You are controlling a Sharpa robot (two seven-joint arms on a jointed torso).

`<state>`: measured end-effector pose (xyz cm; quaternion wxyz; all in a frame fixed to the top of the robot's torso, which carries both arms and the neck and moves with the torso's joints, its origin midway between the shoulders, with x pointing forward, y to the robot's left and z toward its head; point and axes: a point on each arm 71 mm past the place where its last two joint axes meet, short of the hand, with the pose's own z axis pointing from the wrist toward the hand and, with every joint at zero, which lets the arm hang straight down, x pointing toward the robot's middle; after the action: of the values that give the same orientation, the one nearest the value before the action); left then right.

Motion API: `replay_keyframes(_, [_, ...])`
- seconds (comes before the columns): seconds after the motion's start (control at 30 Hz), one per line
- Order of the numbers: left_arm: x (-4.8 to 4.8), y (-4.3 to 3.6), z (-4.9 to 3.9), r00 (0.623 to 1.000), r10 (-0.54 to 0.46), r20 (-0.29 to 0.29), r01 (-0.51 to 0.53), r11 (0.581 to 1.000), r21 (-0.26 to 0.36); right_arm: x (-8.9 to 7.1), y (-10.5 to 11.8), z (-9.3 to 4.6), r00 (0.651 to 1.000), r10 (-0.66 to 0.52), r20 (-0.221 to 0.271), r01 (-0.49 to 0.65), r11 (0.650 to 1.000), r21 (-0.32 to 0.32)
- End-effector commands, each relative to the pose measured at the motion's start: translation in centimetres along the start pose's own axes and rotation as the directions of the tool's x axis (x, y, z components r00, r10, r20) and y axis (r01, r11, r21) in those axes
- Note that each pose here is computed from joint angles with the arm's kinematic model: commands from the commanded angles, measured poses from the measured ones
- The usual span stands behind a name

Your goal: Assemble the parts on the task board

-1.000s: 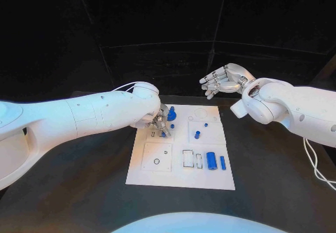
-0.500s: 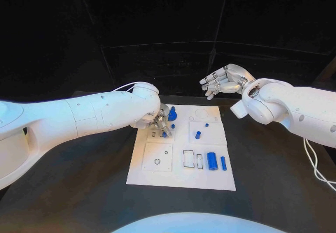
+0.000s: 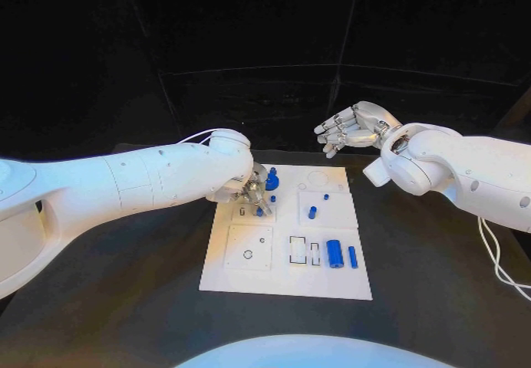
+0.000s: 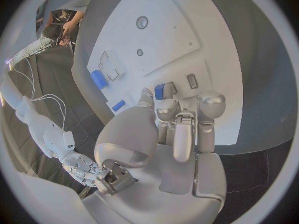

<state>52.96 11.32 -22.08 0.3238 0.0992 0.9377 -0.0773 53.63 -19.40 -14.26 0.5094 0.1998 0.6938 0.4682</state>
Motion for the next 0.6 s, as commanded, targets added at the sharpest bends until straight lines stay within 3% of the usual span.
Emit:
replay_keyframes(0.03, [-0.01,-0.09,-0.04,1.000,-0.007,-0.003,0.007,1.000,0.012,0.03,0.13,0.06,1.000,-0.001,-0.012,0.001,1.000,-0.002])
replay_keyframes(0.6, [-0.33,0.06,-0.18,0.989,-0.140,0.046,0.136,0.988,0.075,0.39,0.00,0.36,0.999,-0.009,-0.048,0.010,1.000,0.015])
